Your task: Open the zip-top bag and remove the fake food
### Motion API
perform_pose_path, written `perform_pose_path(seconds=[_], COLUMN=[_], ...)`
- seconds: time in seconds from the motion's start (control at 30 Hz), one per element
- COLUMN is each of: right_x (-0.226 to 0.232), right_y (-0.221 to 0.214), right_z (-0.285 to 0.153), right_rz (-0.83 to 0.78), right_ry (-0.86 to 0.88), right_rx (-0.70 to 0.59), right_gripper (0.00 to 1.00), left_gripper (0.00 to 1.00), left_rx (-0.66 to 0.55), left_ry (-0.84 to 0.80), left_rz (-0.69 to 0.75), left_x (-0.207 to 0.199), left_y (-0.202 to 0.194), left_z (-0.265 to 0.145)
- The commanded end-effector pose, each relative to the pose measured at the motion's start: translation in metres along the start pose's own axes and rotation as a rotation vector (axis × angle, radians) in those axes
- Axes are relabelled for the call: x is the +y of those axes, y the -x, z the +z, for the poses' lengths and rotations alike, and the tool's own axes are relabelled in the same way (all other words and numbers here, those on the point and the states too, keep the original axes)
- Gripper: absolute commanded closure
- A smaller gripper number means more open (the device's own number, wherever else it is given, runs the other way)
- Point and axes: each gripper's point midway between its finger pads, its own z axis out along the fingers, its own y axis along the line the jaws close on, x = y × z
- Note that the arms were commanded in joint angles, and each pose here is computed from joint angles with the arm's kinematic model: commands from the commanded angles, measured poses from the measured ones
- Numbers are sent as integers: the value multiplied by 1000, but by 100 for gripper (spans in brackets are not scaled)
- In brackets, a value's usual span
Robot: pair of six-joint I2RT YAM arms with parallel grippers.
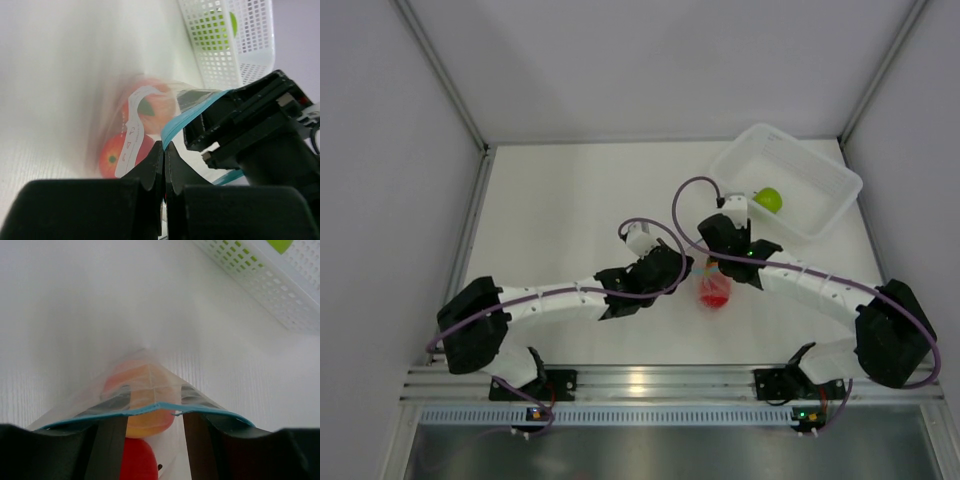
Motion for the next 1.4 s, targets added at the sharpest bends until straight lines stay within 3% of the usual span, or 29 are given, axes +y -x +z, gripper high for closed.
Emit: perform_pose_path(seconds=[0.0,0.4,0.77,1.0,1.13,1.27,1.37], right_x=[2,25,15,17,19,20,25], right_y=[-9,-40,-74,-90,-88,-72,-60], right_z=[1,6,27,40,40,30,18], right_rz=[-50,-66,-105,-142,-126,-79,-41], right_ry=[47,168,91,64,72,103,165], right_rx=[37,125,213,273,260,212,182], right_gripper=[53,31,31,21,24,46,48], left_gripper=[100,100,100,100,100,100,100], left_rx=[-39,-6,-10,-19,-26,-40,-57], left_ry=[67,76,71,74,73,74,81], left_rz=[-1,29,54,67,74,84,100], left_x=[29,31,28,31,32,33,35], left_y=[-2,-13,-11,-9,-6,-3,0], left_z=[12,19,19,18,16,15,16])
